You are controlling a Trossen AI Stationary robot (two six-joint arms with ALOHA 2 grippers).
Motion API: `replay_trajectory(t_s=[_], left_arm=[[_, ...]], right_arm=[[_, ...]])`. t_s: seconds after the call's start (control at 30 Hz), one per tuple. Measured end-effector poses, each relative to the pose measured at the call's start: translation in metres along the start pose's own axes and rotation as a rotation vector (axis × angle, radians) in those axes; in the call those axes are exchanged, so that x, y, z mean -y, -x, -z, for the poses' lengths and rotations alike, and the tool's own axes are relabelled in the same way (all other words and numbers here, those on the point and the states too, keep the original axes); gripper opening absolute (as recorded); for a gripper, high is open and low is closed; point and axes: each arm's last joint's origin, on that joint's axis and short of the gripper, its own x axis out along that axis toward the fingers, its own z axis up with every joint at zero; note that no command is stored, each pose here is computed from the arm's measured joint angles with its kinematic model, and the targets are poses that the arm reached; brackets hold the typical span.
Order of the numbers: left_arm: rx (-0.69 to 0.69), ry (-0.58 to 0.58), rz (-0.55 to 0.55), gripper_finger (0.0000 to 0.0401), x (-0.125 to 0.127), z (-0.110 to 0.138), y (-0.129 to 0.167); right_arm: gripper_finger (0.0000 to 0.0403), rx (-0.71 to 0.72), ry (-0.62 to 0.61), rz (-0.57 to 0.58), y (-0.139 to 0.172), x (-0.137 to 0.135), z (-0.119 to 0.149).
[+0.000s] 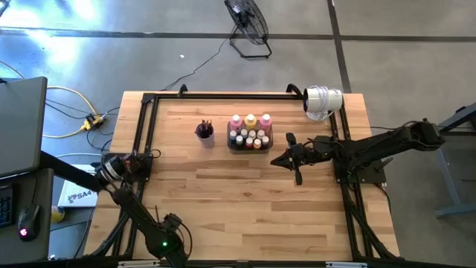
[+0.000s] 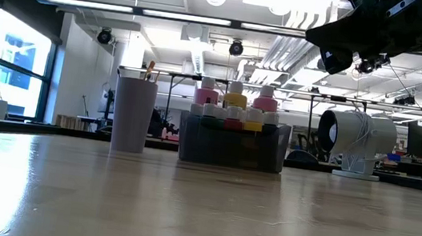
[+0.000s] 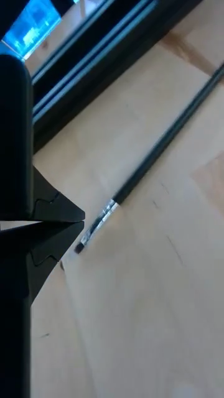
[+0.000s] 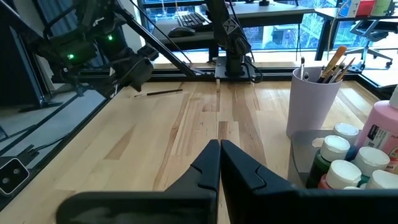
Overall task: Pick & Place Paint Supplies
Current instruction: Put the silver paint brush into the purple cup
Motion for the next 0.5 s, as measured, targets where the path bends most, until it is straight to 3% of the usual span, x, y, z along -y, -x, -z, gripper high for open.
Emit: replay_trajectory(t_s=[0.3, 0.5], left_arm=[[-0.034, 0.014, -0.017, 0.0, 0.0017, 0.0007, -0.0037], [-0.051, -0.006, 0.057, 0.0, 0.0084, 0.0016, -0.0067]], right_arm=[[0.0004, 0.003, 0.0, 0.0, 0.0, 0.0, -0.0003], [0.0004, 0.003, 0.0, 0.0, 0.0, 0.0, -0.0003]])
